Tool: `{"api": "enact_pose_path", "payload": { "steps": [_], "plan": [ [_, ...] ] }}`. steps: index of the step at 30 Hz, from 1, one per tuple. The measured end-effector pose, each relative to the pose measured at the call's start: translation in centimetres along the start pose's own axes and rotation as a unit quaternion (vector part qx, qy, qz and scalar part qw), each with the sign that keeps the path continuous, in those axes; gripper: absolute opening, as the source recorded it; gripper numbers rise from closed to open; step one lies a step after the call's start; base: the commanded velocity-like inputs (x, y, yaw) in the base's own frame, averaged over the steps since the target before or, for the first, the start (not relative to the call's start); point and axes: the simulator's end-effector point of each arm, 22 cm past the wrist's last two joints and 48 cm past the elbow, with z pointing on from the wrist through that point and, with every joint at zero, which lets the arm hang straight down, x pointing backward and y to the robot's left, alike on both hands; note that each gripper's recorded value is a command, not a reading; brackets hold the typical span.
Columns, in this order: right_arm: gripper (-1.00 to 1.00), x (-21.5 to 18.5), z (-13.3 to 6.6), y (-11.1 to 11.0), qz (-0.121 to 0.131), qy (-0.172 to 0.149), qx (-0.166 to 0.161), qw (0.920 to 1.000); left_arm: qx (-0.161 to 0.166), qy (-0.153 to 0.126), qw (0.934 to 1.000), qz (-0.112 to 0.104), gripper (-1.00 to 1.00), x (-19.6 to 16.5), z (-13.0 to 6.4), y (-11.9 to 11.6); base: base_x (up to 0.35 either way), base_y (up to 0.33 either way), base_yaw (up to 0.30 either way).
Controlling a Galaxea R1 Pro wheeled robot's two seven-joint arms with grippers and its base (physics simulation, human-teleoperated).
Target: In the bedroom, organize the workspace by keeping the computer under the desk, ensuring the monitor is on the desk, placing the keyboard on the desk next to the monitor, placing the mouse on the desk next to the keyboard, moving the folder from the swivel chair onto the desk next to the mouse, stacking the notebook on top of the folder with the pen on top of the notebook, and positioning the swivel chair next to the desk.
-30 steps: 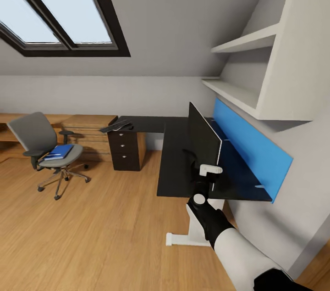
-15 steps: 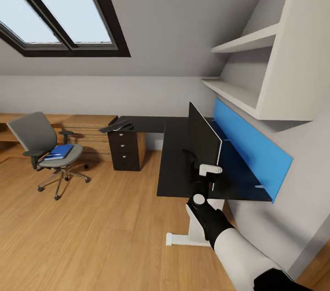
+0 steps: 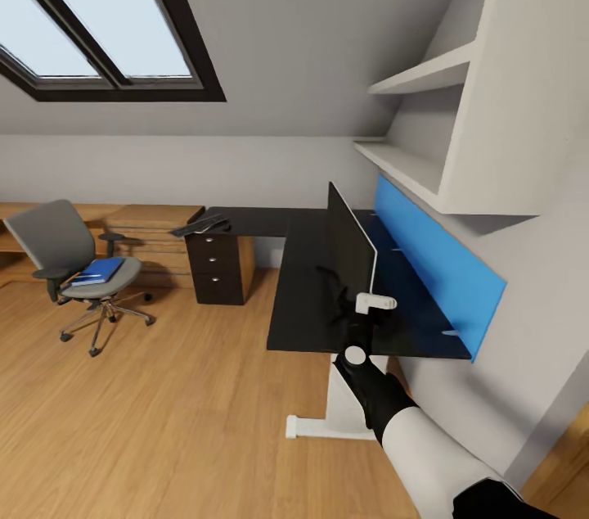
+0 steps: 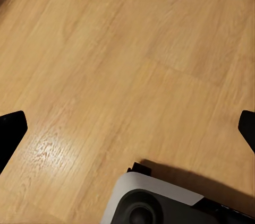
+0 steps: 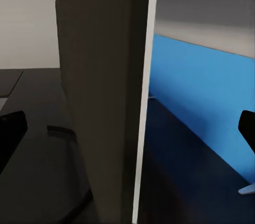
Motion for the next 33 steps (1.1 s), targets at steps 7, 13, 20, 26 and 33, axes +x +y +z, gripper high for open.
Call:
{"api": "enact_pose_path", "payload": {
  "steps": [7,13,20,26,33],
  "plan": [
    [1.00,0.0,-0.1,0.8,0.005,-0.003,-0.019,0.9998,-0.001,0.000,1.0000,0.000,1.00,0.0,0.0,0.1,0.000,-0.009,0.000],
    [1.00,-0.1,0.7,1.4,0.000,-0.016,-0.076,0.9969,-0.001,0.000,1.0000,-0.001,1.00,0.0,0.0,0.1,0.000,0.000,0.000],
    [1.00,-0.9,0.6,1.1,0.015,-0.047,-0.085,0.9951,-0.002,0.000,1.0000,-0.001,1.00,0.0,0.0,0.1,0.000,0.000,0.000],
    [1.00,-1.0,0.6,1.1,0.016,-0.047,-0.085,0.9951,-0.002,0.000,1.0000,-0.001,1.00,0.0,0.0,0.2,0.000,0.000,0.000],
    [1.00,-1.2,0.5,1.0,0.020,-0.054,-0.084,0.9948,-0.003,-0.003,1.0000,-0.002,1.00,-0.2,0.0,0.3,0.000,0.000,0.000]
  ]
}}
